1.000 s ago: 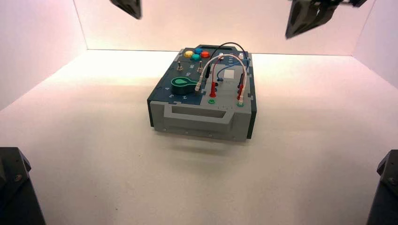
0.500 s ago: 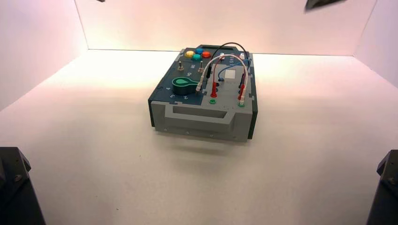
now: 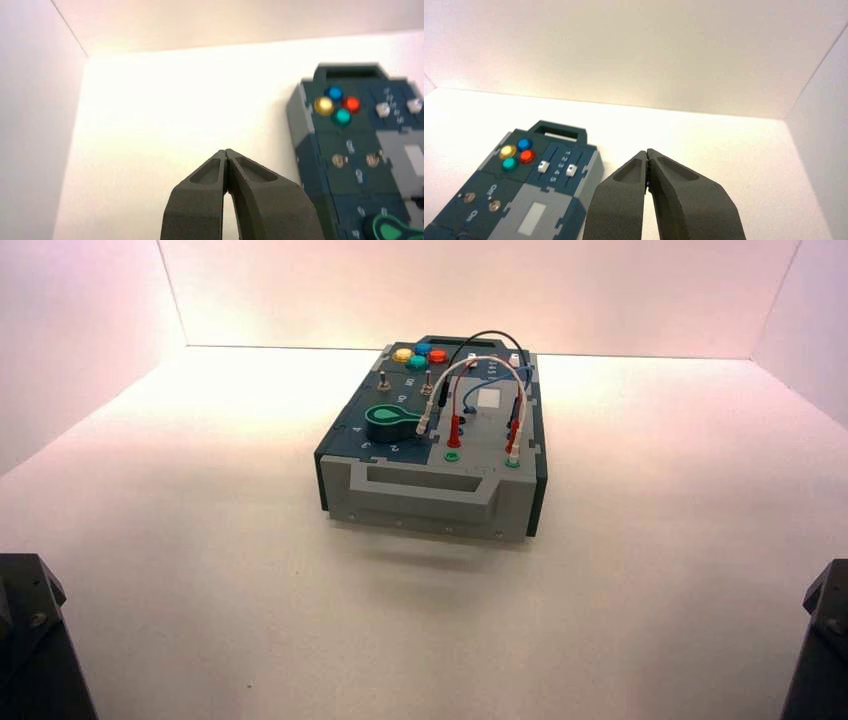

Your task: Rotate the box clockwise.

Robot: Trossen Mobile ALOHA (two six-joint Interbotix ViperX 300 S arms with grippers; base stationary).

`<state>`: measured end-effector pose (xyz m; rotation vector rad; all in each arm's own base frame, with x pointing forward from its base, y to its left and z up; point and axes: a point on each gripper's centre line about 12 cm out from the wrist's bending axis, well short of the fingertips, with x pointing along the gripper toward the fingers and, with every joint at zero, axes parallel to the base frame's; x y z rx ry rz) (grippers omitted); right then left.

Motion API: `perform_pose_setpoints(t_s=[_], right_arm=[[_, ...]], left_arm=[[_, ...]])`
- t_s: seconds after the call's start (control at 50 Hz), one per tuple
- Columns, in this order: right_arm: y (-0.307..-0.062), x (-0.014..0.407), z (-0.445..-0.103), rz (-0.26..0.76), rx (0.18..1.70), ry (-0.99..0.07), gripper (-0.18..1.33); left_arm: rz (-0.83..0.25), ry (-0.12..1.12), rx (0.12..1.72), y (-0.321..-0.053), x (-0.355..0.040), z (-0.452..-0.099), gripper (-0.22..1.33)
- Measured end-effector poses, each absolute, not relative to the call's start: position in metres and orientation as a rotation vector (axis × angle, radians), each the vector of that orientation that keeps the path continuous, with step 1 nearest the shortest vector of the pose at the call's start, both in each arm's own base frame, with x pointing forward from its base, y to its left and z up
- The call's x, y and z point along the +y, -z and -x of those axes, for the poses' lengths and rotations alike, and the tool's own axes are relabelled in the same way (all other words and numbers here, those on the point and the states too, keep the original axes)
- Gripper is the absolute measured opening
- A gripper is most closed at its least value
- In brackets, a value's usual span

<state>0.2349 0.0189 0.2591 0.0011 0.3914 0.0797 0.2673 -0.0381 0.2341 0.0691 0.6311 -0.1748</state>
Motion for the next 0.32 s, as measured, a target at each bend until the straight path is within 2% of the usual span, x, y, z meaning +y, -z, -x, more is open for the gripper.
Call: perform_pose_setpoints(t_s=[0.14,0.32], right_arm=[[-0.2583,0.0118,-0.235,-0.007,0.376,-0.049,-0.14],[-0.2639,0.0109,-0.2335,-0.01,0.336,-0.045,-0.14]], left_arm=[[-0.071,0.162,0.563,-0.2412,-0.0349,-0.262,-0.17],[-0.069,0.136,0.56,-0.2394,-0.0277,-0.2616,-0.16]])
